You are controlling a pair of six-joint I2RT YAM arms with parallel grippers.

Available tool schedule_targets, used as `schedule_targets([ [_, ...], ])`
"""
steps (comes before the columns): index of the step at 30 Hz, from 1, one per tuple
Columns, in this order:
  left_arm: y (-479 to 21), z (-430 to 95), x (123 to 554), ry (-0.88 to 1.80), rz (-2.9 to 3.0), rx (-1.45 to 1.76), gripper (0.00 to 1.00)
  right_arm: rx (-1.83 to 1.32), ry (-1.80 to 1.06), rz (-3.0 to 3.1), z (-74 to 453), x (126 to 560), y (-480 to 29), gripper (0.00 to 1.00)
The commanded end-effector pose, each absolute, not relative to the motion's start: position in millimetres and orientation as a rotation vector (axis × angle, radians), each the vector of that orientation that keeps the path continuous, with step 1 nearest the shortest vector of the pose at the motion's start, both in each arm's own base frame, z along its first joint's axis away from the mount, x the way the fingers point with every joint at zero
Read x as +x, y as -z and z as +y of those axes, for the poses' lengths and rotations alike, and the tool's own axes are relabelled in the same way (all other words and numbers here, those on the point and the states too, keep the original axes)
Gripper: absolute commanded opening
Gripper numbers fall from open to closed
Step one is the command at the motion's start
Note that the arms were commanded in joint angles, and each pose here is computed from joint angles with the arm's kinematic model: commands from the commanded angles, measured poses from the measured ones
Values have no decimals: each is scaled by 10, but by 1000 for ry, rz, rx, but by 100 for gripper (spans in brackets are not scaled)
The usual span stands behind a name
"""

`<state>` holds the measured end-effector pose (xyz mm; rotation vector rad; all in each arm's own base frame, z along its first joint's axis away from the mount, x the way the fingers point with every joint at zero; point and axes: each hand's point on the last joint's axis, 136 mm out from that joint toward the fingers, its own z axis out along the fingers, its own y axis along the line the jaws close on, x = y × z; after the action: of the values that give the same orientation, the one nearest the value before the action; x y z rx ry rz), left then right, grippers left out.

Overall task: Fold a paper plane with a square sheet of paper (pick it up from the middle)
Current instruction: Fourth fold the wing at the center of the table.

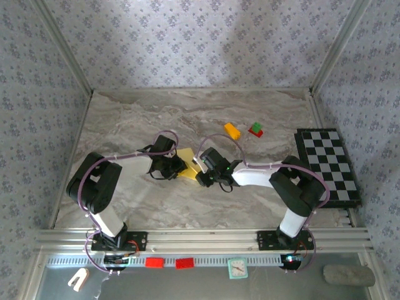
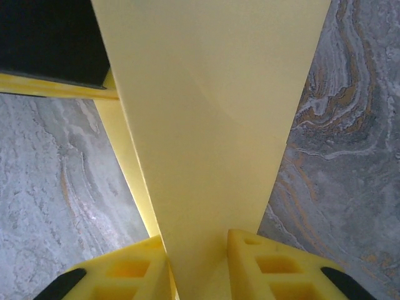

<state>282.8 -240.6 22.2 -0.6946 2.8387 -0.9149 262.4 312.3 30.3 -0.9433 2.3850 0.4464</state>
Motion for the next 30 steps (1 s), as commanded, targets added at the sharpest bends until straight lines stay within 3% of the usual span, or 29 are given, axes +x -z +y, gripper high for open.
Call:
schedule_targets([
  [1,-213,-2395,2776,883,2867,-694,20,-953,-474,2361,3176,2634,-371,26],
  [17,-618,-2364,2892,943,2711,-577,23,-866,-786,2495,3213,2496,-208,18],
  [30,-661,-2569,2914,1124,2628,-430,46,-773,-954,2570,3183,2513,-139,18],
])
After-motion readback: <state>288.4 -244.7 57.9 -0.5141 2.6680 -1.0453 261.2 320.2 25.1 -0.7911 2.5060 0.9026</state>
